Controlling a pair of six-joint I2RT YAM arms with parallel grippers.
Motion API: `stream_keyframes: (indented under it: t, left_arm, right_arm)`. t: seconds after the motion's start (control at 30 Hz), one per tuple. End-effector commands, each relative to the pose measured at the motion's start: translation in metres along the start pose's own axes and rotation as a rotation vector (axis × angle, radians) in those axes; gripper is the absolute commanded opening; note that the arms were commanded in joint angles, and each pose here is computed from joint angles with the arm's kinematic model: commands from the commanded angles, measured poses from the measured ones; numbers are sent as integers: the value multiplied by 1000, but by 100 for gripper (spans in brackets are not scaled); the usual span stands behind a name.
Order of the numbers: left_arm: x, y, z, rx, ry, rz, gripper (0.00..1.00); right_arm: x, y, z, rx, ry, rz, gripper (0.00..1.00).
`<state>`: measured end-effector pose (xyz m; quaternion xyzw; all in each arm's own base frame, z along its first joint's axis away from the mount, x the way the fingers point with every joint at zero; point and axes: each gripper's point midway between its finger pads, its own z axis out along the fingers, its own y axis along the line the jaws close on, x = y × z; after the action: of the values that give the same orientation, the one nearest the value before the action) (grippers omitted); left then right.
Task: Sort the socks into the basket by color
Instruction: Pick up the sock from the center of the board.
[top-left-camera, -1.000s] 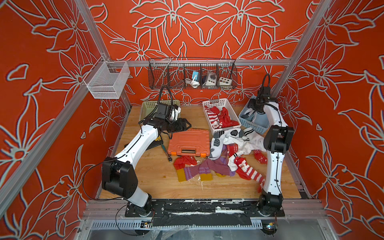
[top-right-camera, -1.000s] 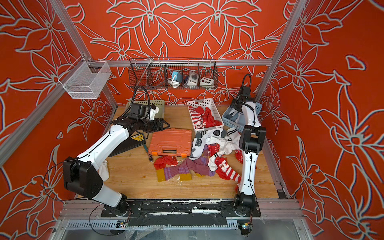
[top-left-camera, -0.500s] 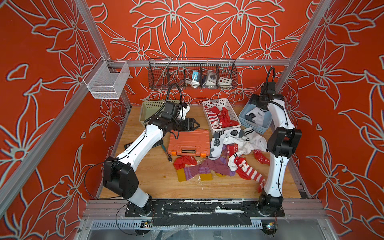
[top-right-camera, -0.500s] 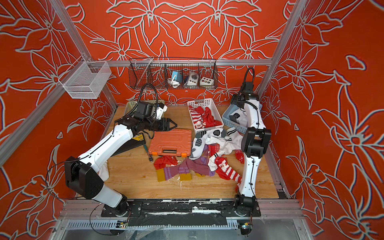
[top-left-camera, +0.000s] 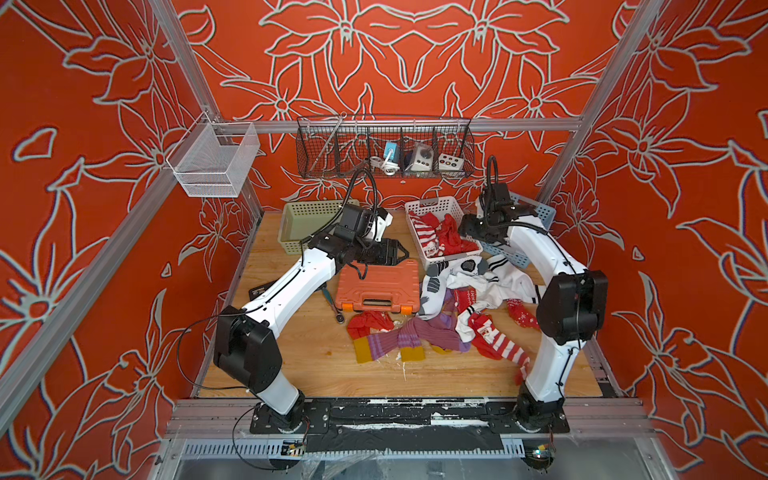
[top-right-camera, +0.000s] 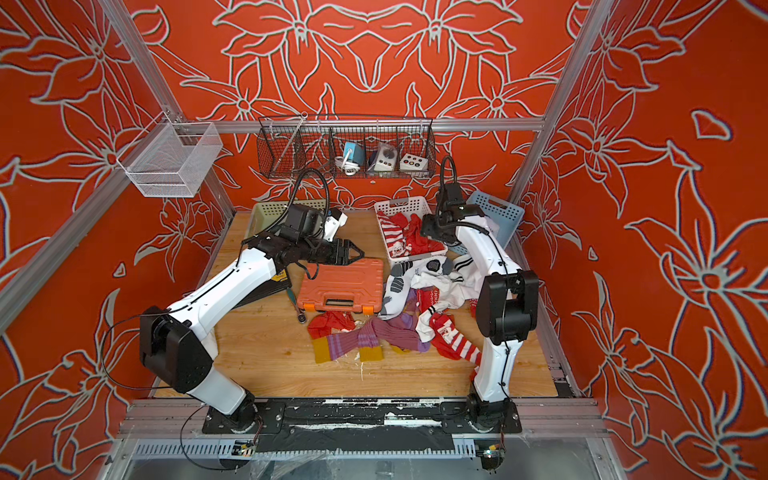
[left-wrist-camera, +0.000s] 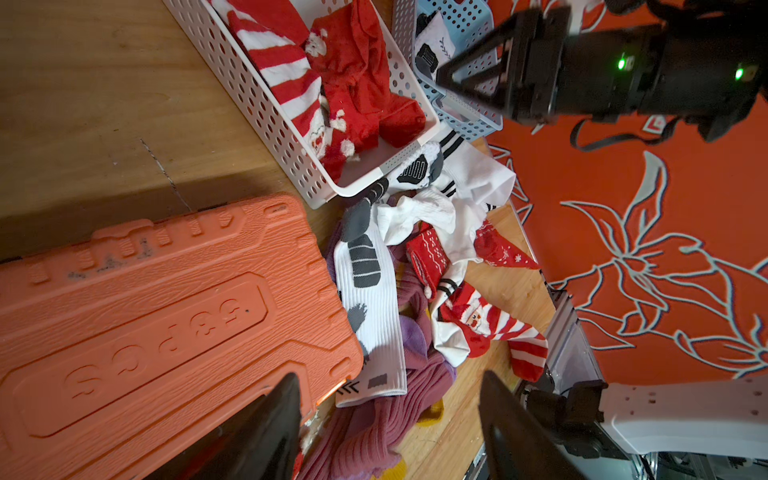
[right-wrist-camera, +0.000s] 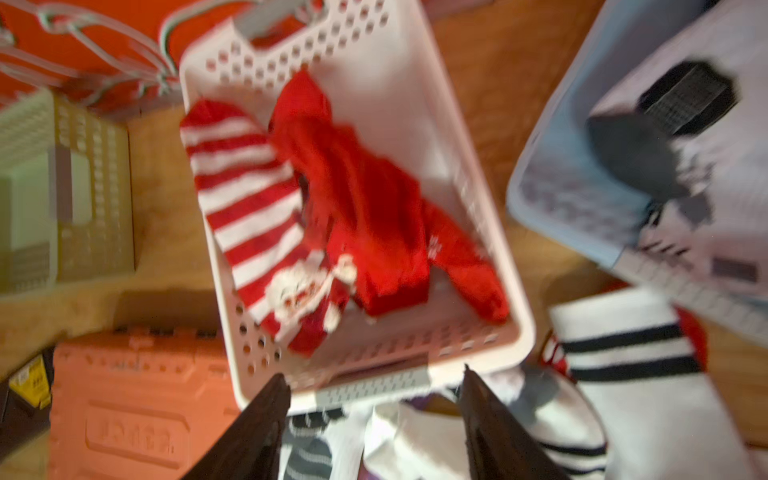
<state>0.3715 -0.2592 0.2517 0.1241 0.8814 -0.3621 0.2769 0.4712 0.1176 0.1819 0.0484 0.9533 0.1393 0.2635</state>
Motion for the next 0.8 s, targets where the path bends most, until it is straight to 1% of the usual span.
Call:
stream_keyframes:
  t: [0.0,0.1,0.2,0.27,0.33,0.43,0.53,0.77]
  left_arm:
    - [4,-6,13,32,16,29,65]
    - [9,-6,32,26,58,48,66]
    - [12,-5,48,-4,92,74,67]
    - [13,-5,58,1,96,82,68]
    - [14,-2,70,-5,112,94,68]
    - [19,5,90,-43,151,124,68]
    - [20,11,110,-76,156,153,68]
    - [22,23,153,-129,173,190,67]
  right_arm:
    - [15,10,-24,-37,-1,3,66]
    - [36,17,-30,-60,40,-13,68]
    - [54,33,-31,-117,72,-63,68]
    - [70,40,-28,-113,128,-97,69]
    - [77,41,-29,-102,141,-102,70]
    - [76,40,-42,-100,105,-93,72]
    - [75,41,-58,-110,58,-91,73]
    - [76,41,-82,-128,6,-91,74]
